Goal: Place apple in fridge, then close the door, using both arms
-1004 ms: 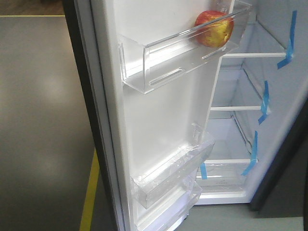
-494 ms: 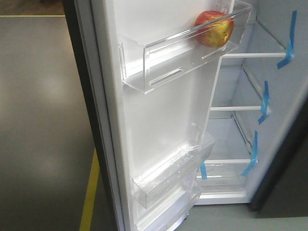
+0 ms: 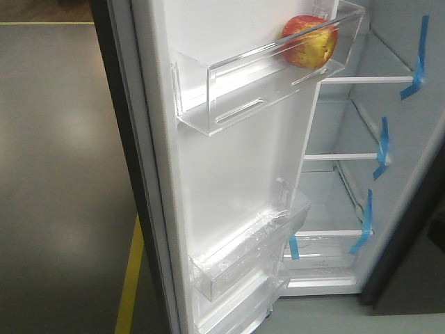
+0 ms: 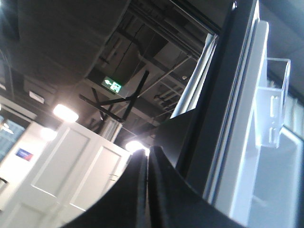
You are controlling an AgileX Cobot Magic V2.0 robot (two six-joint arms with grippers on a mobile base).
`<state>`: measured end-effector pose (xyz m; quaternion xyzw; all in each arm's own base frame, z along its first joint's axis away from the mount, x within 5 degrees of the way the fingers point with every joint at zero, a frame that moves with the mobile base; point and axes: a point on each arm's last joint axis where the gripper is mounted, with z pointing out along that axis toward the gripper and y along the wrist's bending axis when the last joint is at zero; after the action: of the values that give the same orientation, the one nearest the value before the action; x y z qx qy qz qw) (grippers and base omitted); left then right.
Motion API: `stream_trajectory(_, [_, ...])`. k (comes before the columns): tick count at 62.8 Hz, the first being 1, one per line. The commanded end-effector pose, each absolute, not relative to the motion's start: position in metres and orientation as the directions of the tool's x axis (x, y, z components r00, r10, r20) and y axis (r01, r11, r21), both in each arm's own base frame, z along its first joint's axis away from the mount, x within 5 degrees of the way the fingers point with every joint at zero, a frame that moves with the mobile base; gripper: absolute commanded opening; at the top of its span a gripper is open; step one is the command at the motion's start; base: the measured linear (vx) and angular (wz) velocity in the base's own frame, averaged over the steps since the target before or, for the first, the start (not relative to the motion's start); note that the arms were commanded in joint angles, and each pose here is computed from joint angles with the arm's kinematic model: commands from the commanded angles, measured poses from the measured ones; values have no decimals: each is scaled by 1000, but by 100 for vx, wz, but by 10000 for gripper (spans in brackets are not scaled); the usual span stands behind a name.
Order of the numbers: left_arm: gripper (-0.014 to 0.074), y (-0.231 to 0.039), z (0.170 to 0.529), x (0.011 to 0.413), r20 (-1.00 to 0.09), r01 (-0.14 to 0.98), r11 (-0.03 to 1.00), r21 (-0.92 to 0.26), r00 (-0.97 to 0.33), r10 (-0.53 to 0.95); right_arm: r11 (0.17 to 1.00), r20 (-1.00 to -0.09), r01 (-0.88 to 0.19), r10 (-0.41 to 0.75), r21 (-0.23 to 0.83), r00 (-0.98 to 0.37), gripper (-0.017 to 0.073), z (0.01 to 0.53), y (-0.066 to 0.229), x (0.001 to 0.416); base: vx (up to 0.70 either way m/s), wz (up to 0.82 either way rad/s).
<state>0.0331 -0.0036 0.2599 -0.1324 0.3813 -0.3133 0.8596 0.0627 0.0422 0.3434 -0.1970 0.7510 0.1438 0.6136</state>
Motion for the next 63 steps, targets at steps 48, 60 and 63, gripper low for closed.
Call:
stream_trajectory(48, [-6, -4, 379, 15, -294, 700, 457, -549, 350, -889, 936, -989, -326, 147, 136, 10, -3, 324, 31, 45, 0, 0])
stream_trajectory(60, [-6, -3, 436, 60, -366, 647, 516, -561, 366, -856, 929, -984, -328, 181, 169, 4, -3, 325, 31, 45, 0, 0])
stream_trajectory(63, [-6, -3, 446, 79, -402, 626, 538, -565, 360, -842, 925, -980, -333, 197, 185, 4, -3, 325, 31, 44, 0, 0])
